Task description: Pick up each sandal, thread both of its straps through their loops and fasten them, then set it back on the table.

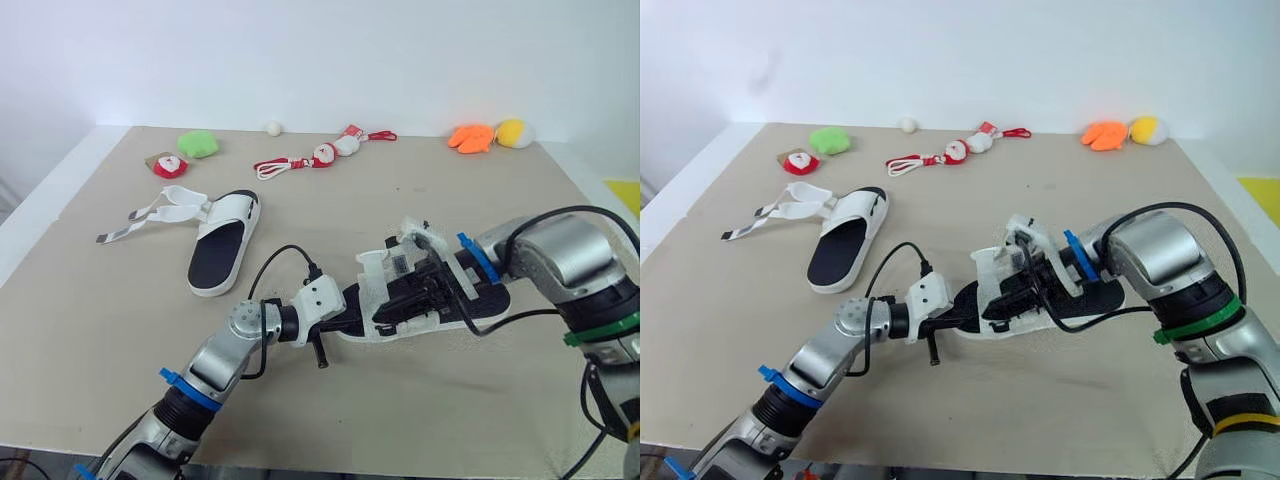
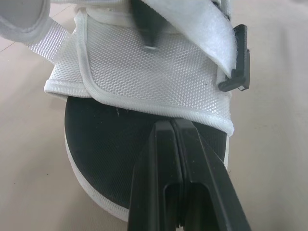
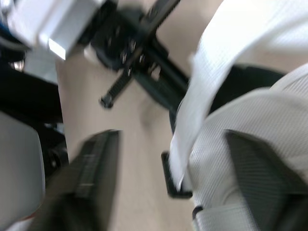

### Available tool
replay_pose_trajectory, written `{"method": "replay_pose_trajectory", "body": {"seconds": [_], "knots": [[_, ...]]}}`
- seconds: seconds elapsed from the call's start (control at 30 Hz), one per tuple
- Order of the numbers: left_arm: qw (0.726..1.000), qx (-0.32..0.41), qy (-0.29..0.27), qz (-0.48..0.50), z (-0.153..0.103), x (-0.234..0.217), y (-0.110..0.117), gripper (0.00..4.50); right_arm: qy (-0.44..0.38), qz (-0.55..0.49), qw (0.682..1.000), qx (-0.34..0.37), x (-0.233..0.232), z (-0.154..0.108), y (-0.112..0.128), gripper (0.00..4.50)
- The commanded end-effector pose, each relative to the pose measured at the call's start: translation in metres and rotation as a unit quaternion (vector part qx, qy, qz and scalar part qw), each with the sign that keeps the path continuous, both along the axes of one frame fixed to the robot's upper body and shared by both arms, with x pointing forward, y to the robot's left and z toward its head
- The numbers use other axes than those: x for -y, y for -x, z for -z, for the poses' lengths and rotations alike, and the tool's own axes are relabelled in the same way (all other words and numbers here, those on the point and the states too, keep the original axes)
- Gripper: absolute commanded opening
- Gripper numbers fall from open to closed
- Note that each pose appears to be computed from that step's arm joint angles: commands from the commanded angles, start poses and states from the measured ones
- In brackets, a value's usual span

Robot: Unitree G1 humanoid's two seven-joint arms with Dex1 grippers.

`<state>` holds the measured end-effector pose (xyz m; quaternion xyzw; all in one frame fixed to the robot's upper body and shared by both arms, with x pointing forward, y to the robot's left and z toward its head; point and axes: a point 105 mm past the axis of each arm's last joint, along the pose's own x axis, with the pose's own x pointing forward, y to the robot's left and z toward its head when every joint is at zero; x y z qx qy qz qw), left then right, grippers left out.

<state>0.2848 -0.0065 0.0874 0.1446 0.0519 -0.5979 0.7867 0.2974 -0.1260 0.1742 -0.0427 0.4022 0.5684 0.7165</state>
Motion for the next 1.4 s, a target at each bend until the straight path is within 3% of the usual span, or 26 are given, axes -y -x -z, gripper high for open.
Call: {"method": "replay_pose_trajectory", "body": {"seconds": [0.03,0.1,0.2,0.4,0.47,0.83,1.0,1.17,1.4], "knots": [[0.996,-0.063,-0.060,-0.007,0.044,-0.006,0.008,0.00,-0.041,0.032,0.999,0.005,-0.001,-0.028,-0.009,4.47],[0.996,-0.064,-0.060,-0.007,0.044,-0.006,0.008,0.00,-0.055,0.044,0.997,-0.006,-0.003,-0.034,-0.011,4.47],[0.996,-0.063,-0.060,-0.007,0.044,-0.006,0.007,0.00,-0.068,0.059,0.996,-0.011,-0.005,-0.040,-0.016,3.57],[0.996,-0.063,-0.059,-0.007,0.044,-0.005,0.007,0.00,-0.029,0.068,0.997,0.005,-0.005,-0.021,-0.017,0.56],[0.996,-0.063,-0.059,-0.007,0.044,-0.005,0.007,0.00,-0.017,0.063,0.998,0.009,-0.004,-0.014,-0.014,0.08],[0.996,-0.064,-0.058,-0.010,0.044,-0.006,0.006,0.00,0.037,0.021,0.998,0.047,0.005,0.006,-0.002,0.08],[0.996,-0.063,-0.057,-0.010,0.044,-0.005,0.006,0.00,-0.019,0.031,0.997,0.069,-0.003,-0.012,-0.010,0.08],[0.996,-0.063,-0.056,-0.010,0.043,-0.005,0.005,0.00,-0.009,0.034,0.993,0.115,0.000,-0.015,-0.018,0.08],[0.996,-0.063,-0.057,-0.011,0.044,-0.005,0.005,0.00,-0.002,-0.009,0.988,0.157,-0.004,-0.014,-0.009,0.08]]}}
